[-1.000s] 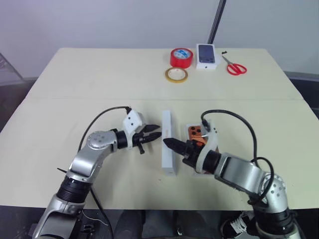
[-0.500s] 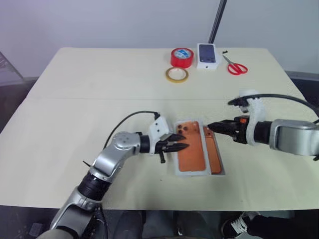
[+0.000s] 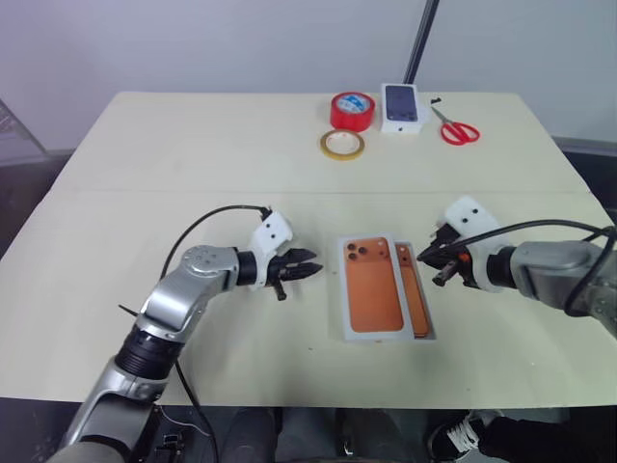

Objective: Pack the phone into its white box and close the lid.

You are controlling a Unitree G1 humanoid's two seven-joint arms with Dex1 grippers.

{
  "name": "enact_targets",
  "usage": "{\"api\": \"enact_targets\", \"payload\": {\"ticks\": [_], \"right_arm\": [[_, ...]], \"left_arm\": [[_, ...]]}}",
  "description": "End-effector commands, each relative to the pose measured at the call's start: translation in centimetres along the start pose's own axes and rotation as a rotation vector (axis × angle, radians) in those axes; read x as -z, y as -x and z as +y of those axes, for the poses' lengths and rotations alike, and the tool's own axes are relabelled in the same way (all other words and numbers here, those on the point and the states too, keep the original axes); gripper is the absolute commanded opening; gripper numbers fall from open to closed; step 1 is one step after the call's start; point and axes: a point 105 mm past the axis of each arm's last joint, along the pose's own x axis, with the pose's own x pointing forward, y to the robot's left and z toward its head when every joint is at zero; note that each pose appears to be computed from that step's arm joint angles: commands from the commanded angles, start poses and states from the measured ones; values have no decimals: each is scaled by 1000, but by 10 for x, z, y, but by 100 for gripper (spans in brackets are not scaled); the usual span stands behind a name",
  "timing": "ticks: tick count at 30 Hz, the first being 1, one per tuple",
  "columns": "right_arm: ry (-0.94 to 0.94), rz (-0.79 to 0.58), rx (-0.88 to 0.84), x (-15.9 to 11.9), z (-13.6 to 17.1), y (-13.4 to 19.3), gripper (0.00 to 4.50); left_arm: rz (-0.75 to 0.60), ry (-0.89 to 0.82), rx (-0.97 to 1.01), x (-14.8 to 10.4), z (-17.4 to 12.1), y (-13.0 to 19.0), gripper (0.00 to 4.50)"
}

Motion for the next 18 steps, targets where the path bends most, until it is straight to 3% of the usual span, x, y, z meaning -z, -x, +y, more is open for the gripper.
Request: {"api": "enact_targets", "payload": {"ticks": [1,9,18], "right_arm": [[59,-31,-13,-7,5,0,9],[85,-15,-49,-3,12,-2,9],[107,23,-62,9,21,-1,9]], "left_arm": [[24,-28,75,-2,-15,-5,136],[103,-102,174,12,-34,-33,136],[-40,-77,205,-17,-46,-50,136]]}}
